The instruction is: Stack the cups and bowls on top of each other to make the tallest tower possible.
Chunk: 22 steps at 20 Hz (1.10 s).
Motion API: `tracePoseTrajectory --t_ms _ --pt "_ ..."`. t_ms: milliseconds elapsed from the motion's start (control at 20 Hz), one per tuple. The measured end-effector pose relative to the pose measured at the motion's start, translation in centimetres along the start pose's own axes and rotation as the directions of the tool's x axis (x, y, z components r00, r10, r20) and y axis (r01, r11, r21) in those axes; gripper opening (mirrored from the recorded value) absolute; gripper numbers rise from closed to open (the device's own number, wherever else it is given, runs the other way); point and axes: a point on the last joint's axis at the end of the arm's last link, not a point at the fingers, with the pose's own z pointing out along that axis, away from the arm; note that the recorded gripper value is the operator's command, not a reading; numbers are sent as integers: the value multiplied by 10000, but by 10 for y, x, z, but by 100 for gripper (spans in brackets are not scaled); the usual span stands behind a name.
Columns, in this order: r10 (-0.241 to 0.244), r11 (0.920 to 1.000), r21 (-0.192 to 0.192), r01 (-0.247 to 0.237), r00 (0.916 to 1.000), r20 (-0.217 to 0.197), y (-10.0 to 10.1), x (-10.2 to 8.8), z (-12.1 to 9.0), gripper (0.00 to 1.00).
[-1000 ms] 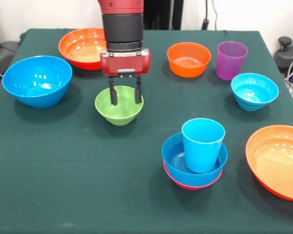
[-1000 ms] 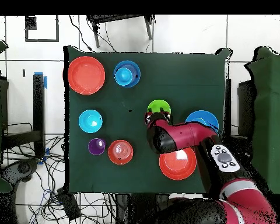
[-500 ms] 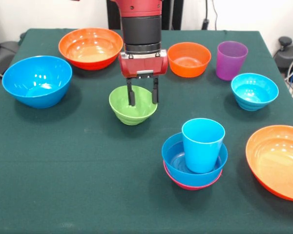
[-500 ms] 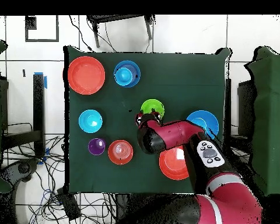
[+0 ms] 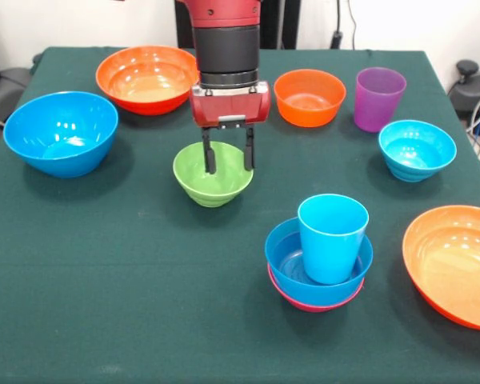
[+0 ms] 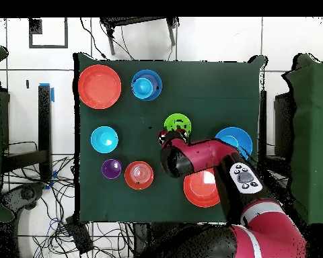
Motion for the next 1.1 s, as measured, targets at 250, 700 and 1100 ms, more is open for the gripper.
tracePoseTrajectory --t_ms 250,700,1100 --pt "346 9993 107 -345 9994 -41 -20 2 -2 100" --pt "553 9977 410 -541 9980 -295 -41 0 -12 100" --pt "508 9977 480 -483 9974 -516 -40 0 -14 100"
